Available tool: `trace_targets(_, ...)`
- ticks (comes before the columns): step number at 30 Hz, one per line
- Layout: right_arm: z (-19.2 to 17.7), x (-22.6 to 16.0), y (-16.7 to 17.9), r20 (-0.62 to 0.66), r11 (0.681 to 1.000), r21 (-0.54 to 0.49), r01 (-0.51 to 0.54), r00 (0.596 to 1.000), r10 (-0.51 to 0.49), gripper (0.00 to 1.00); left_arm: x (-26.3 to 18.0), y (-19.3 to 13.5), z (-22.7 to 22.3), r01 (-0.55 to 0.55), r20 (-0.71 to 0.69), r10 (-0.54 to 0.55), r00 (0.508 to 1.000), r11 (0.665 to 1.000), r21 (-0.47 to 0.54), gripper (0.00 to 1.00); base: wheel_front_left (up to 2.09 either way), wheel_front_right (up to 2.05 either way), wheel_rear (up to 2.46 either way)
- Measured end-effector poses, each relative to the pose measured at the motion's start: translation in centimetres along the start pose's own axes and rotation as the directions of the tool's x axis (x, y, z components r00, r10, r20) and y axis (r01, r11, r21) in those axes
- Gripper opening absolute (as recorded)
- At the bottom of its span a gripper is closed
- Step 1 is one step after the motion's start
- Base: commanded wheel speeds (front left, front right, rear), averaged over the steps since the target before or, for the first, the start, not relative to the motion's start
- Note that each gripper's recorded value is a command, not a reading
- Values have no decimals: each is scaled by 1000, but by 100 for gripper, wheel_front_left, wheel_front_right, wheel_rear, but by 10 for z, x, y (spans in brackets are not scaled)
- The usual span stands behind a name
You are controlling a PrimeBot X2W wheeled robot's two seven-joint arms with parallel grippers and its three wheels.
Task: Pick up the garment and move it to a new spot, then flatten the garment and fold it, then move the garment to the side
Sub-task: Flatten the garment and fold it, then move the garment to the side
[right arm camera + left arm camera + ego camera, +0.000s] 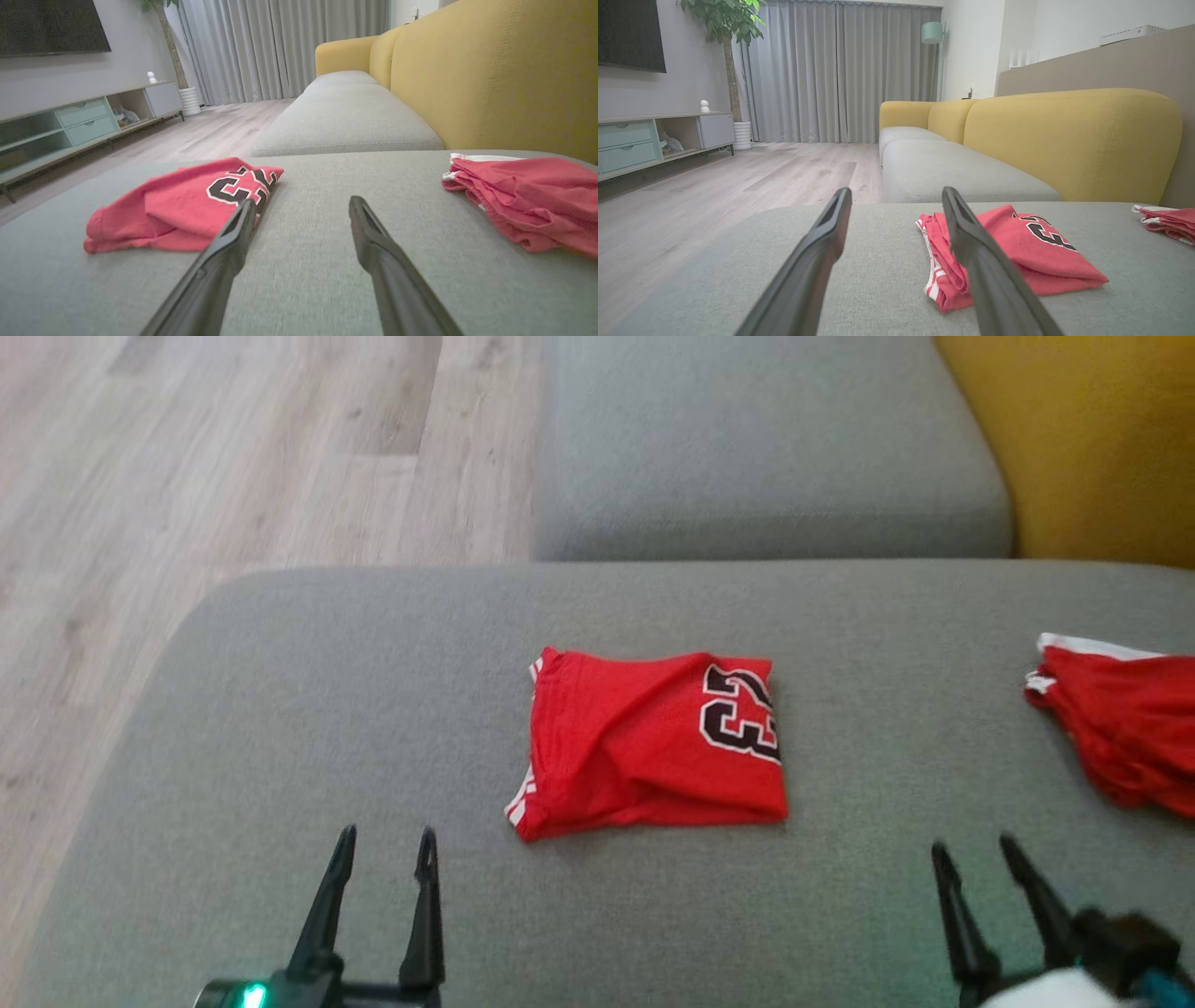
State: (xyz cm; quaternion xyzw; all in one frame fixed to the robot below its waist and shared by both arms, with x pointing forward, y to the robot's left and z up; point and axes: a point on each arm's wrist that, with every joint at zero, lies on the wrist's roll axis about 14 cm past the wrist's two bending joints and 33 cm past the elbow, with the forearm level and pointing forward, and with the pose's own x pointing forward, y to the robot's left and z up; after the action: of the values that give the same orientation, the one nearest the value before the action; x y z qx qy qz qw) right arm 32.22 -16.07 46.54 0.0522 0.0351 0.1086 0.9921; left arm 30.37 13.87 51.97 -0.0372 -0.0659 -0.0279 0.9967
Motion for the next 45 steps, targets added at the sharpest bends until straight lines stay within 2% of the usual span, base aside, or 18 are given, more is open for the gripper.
trace_targets(7, -8, -35, 4, 1, 1000, -10, 24, 1000, -24, 100, -23, -1, -21, 13, -64, -12, 998, 1000, 13, 100, 0, 0, 0)
trace_targets(15, -3, -42, 3, 27, 999, -17, 37, 999, -36, 100, -42, 12, -36, -16, -109, 19, 994, 999, 31, 100, 0, 0, 0)
trace_targets(31, -6, -46, 5, 23, 999, -11, 41, 999, -40, 100, -48, 19, -40, -17, -121, 23, 992, 998, 54, 100, 0, 0, 0)
trace_targets(40, -20, -44, 2, -30, 998, 6, 56, 998, -56, 100, -44, 22, -50, -19, -163, 28, 986, 998, 56, 100, 0, 0, 0)
trace_targets(45, -21, -17, 2, -46, 998, 42, 50, 998, -48, 100, -36, 20, -58, -11, -200, 22, 979, 999, 52, 100, 0, 0, 0)
